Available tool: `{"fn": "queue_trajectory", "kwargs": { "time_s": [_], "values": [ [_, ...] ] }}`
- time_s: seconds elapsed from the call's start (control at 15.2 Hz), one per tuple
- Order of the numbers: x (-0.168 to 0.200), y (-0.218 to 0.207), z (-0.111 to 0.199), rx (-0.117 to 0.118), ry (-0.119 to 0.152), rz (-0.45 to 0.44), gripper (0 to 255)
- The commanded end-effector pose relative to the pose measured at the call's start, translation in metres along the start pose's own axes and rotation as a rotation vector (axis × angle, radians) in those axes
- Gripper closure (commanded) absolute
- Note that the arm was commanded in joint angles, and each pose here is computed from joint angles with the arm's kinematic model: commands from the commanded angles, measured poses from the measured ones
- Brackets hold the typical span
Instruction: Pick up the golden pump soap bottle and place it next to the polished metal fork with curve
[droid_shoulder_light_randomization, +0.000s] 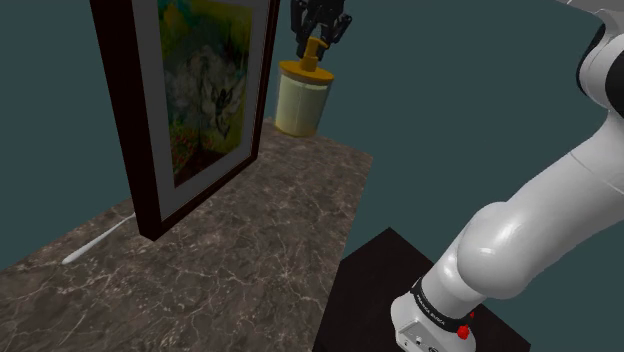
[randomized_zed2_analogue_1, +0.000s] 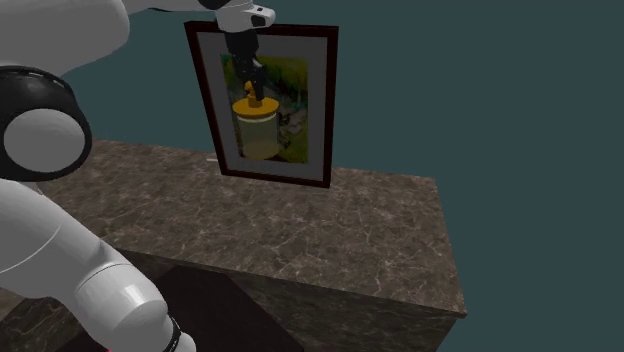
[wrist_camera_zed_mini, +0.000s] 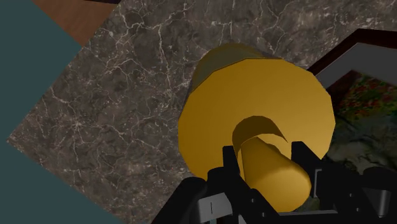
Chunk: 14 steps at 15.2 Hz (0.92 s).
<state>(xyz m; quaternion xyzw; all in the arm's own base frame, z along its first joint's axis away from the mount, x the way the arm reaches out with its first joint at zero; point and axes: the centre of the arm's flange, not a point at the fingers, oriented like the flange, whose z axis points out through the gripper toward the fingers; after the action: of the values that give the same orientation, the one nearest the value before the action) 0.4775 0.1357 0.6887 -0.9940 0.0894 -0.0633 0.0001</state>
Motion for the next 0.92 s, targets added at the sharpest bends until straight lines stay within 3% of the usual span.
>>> {"fn": "queue_trajectory", "kwargs": {
  "time_s": [0.0,0.86],
  "values": [
    [-0.004,-0.025,0.001,0.0,0.001,0.002,255],
    [-0.034,-0.194,-0.001,0.0,0.001,0.002,255]
  ]
}}
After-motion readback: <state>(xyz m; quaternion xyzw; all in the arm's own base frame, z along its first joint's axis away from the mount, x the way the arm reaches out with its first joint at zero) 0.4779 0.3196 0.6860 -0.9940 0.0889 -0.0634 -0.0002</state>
